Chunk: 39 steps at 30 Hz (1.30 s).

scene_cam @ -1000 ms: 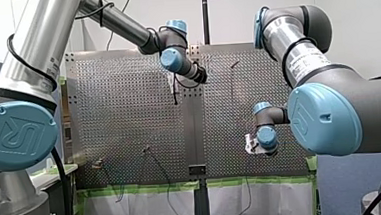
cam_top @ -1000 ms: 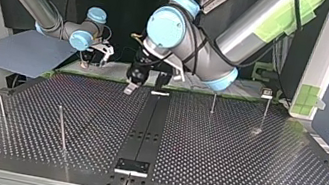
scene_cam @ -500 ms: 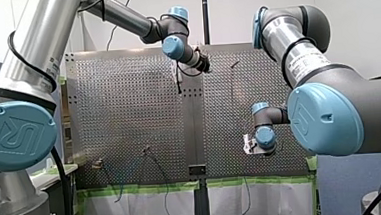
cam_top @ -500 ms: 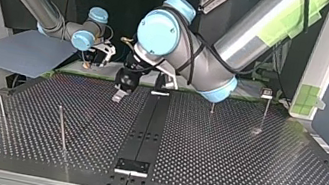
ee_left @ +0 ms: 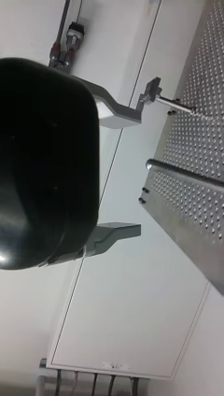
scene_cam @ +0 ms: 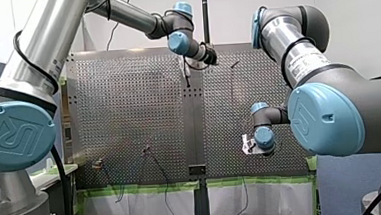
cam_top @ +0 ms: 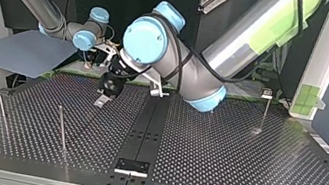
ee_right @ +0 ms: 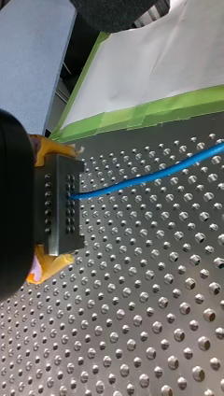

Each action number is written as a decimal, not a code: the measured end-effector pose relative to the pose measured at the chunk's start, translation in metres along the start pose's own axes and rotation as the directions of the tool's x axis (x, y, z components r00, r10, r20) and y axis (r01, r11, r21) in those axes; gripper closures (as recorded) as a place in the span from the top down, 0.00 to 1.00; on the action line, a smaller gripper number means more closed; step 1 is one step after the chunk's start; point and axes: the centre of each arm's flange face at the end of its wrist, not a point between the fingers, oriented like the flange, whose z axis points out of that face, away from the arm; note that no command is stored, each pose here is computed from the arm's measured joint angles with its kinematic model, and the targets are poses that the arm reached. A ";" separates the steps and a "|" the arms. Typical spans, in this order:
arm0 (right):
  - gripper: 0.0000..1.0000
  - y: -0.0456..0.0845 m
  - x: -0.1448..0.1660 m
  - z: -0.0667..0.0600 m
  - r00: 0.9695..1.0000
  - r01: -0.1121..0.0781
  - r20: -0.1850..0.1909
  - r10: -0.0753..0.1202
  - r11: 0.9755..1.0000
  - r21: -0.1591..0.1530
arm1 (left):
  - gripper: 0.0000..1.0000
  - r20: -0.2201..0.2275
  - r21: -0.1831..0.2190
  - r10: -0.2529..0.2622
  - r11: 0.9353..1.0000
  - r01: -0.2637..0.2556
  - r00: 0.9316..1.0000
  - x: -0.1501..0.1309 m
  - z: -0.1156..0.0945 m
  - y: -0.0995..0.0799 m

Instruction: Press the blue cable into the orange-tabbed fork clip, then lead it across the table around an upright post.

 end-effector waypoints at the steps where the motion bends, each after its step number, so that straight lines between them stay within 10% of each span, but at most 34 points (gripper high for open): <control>1: 0.02 0.000 0.000 0.000 1.000 0.000 0.000 0.000 1.000 0.000 | 1.00 -0.002 0.001 0.000 1.000 0.000 1.000 0.002 0.003 -0.001; 19: 0.02 -0.002 0.000 -0.001 1.000 0.006 0.001 -0.006 1.000 0.003 | 1.00 0.100 0.024 -0.005 1.000 0.003 0.995 -0.050 0.021 -0.023; 39: 0.02 -0.005 0.000 -0.002 1.000 0.012 0.001 -0.012 1.000 0.007 | 1.00 0.155 -0.060 0.012 0.998 -0.003 0.988 -0.088 0.016 -0.027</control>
